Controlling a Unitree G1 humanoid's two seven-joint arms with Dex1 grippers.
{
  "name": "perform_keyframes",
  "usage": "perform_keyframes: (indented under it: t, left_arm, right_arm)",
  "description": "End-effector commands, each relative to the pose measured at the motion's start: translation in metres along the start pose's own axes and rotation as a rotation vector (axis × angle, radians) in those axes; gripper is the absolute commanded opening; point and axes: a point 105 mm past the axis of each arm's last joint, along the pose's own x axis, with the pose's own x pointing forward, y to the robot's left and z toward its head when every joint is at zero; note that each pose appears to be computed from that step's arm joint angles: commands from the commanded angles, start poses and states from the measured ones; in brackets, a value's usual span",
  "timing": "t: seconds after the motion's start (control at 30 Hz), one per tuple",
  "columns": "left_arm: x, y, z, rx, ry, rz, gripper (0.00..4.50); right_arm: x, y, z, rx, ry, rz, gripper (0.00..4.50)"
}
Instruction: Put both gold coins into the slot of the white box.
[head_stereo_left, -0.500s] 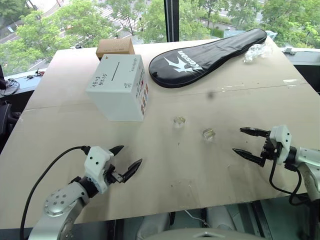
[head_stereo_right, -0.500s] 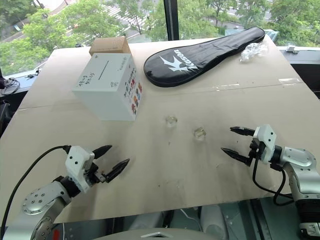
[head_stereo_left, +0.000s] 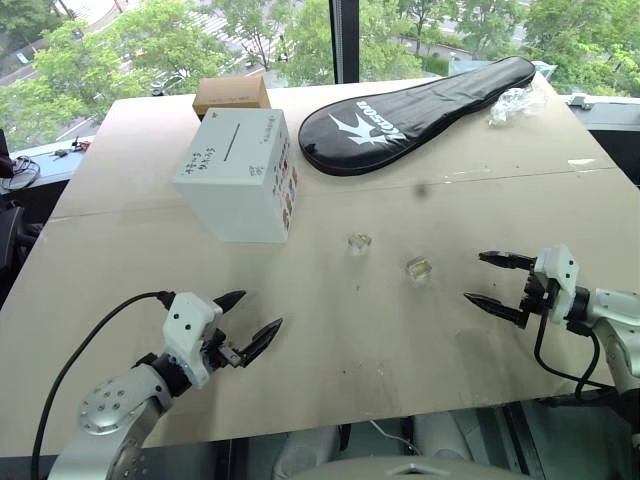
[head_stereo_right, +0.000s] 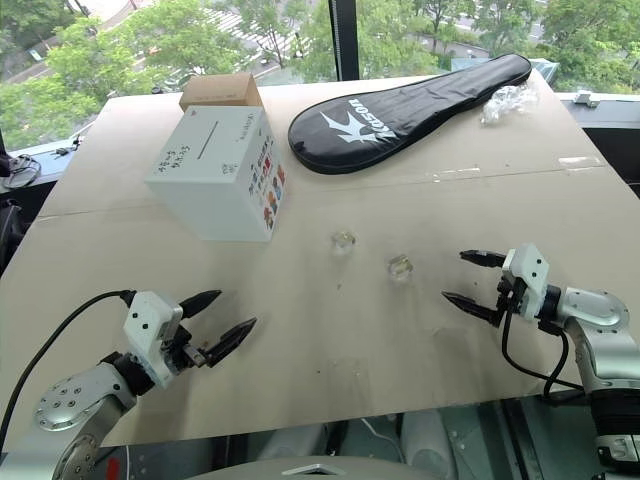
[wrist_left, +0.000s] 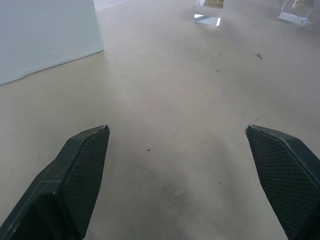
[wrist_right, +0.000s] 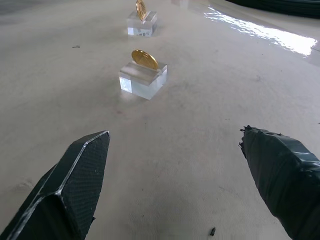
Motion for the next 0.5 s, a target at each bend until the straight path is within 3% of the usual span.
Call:
perform_keyframes:
  t: [0.03,0.27,0.5]
  left_arm:
    - [-0.003,-0.001,0.012,0.04,-0.031,-0.004,4.43]
    - [-0.002,-0.003,0.015,0.04,-0.044,-0.017,4.43]
    - [-0.002,-0.018,0.038,-0.024,-0.115,-0.198,4.43]
  right_arm:
    - [0.001,-0.001,0.009,-0.033,-0.023,0.01,4.5]
    - [0.007,-0.001,0.015,-0.053,-0.04,0.022,4.5]
    - [0.047,0.003,0.046,-0.151,-0.082,0.144,4.5]
